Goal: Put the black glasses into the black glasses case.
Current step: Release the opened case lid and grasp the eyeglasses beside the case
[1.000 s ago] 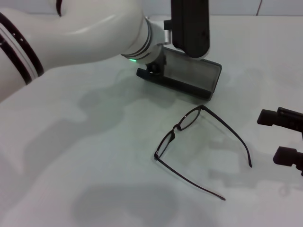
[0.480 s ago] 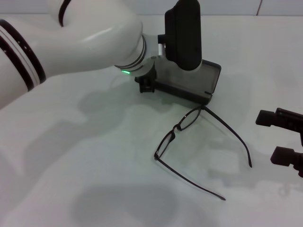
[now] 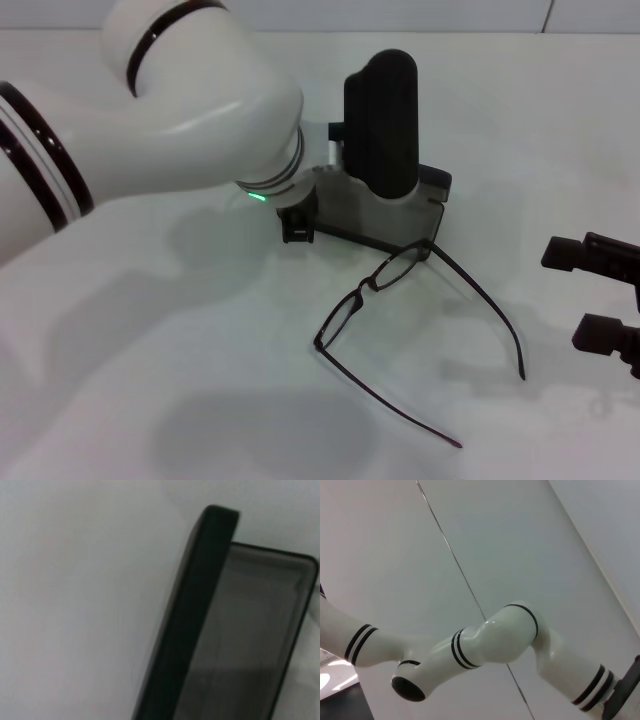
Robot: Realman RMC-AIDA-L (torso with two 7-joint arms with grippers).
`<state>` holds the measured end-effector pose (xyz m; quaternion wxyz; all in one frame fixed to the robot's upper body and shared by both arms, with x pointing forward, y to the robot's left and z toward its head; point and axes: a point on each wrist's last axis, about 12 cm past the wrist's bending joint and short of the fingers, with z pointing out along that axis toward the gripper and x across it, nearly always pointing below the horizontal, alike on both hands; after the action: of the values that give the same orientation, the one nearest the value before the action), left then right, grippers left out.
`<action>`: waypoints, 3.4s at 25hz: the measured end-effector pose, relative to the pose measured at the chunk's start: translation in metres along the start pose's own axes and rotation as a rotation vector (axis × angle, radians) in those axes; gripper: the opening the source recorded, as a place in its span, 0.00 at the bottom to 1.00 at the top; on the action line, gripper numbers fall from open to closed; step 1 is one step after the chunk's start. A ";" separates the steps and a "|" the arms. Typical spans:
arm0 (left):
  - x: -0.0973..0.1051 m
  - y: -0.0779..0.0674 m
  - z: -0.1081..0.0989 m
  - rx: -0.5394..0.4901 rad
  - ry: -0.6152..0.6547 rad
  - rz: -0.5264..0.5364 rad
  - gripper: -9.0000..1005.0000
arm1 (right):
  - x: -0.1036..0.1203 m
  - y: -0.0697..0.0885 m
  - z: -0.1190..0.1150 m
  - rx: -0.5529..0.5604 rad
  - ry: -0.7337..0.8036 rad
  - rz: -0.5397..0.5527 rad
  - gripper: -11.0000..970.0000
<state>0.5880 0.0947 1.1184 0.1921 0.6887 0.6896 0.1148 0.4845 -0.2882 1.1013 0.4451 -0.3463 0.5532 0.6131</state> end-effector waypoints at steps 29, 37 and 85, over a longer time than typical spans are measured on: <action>0.007 0.016 -0.009 -0.019 0.026 -0.001 0.28 | -0.001 -0.006 0.001 0.033 0.014 -0.004 0.91; 0.008 0.016 -0.005 -0.023 0.023 0.005 0.28 | 0.000 -0.006 0.001 0.036 0.013 -0.003 0.91; 0.014 0.056 -0.026 -0.212 -0.150 -0.067 0.26 | 0.001 -0.006 0.000 0.047 0.015 0.002 0.91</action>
<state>0.6280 0.1129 1.1640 0.3184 0.6476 0.6802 0.1287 0.4898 -0.2876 1.0980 0.4486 -0.3398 0.5711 0.5976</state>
